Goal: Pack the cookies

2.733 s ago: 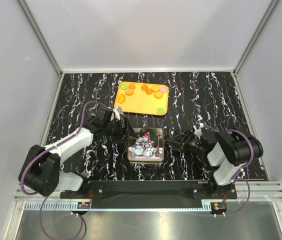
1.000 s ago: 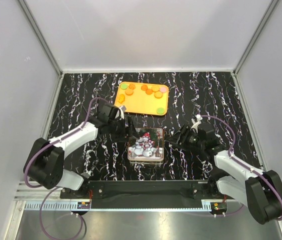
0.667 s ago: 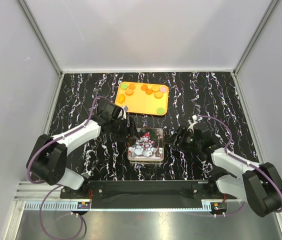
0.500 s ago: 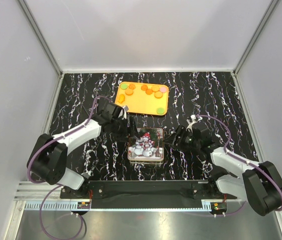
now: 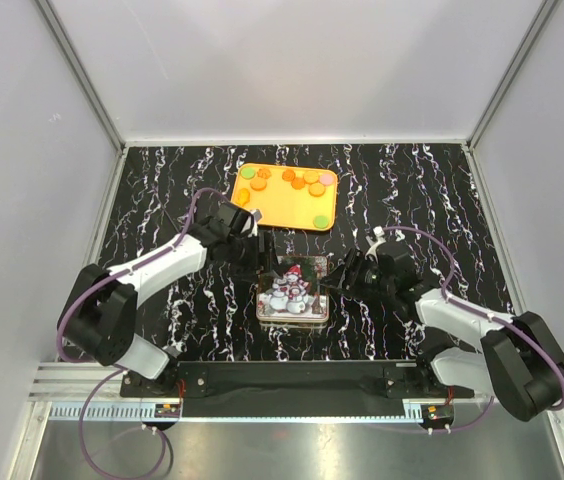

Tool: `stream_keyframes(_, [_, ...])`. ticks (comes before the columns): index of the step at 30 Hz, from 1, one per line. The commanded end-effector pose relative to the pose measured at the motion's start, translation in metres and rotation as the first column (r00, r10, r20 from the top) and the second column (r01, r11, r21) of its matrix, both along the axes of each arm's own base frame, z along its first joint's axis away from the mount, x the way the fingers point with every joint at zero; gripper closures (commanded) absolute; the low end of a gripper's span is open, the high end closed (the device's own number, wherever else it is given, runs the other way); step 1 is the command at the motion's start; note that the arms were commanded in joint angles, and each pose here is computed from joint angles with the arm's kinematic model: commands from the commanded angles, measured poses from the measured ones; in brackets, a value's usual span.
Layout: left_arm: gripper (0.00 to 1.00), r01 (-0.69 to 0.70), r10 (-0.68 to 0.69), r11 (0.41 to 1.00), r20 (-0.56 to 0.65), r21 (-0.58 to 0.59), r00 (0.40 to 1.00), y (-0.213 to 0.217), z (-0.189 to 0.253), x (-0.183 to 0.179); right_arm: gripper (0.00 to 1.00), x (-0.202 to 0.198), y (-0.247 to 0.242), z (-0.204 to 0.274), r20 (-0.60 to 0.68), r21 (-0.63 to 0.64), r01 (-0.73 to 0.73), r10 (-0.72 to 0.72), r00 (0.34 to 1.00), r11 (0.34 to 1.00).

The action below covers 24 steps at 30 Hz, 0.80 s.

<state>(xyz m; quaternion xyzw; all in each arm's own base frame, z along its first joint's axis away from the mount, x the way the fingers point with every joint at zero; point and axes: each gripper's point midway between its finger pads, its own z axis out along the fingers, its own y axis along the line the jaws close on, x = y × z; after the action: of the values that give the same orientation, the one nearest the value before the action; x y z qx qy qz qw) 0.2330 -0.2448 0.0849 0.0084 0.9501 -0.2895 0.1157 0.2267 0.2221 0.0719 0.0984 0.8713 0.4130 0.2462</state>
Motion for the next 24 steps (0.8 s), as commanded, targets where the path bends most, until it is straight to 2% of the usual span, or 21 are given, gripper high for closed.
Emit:
stream_keyframes(1, [0.23, 0.011, -0.011, 1.0, 0.046, 0.0, 0.999, -0.005, 0.011, 0.01, 0.35, 0.017, 0.01, 0.018, 0.082, 0.011, 0.0, -0.001, 0.997, 1.0])
stream_keyframes(7, [0.23, 0.014, -0.015, 1.0, 0.043, 0.007, 0.999, -0.007, 0.011, 0.01, 0.39, 0.018, 0.015, 0.015, 0.075, 0.008, -0.012, 0.011, 0.997, 1.0])
stream_keyframes(13, [0.23, 0.024, -0.025, 1.0, 0.043, 0.011, 0.999, -0.011, 0.012, 0.009, 0.48, 0.017, 0.016, 0.009, 0.065, 0.007, -0.01, 0.01, 0.998, 1.0])
stream_keyframes(24, [0.23, 0.047, -0.048, 0.999, 0.033, 0.024, 0.998, -0.024, 0.007, 0.005, 0.55, 0.016, 0.019, 0.0, 0.049, 0.011, -0.015, 0.015, 0.999, 1.0])
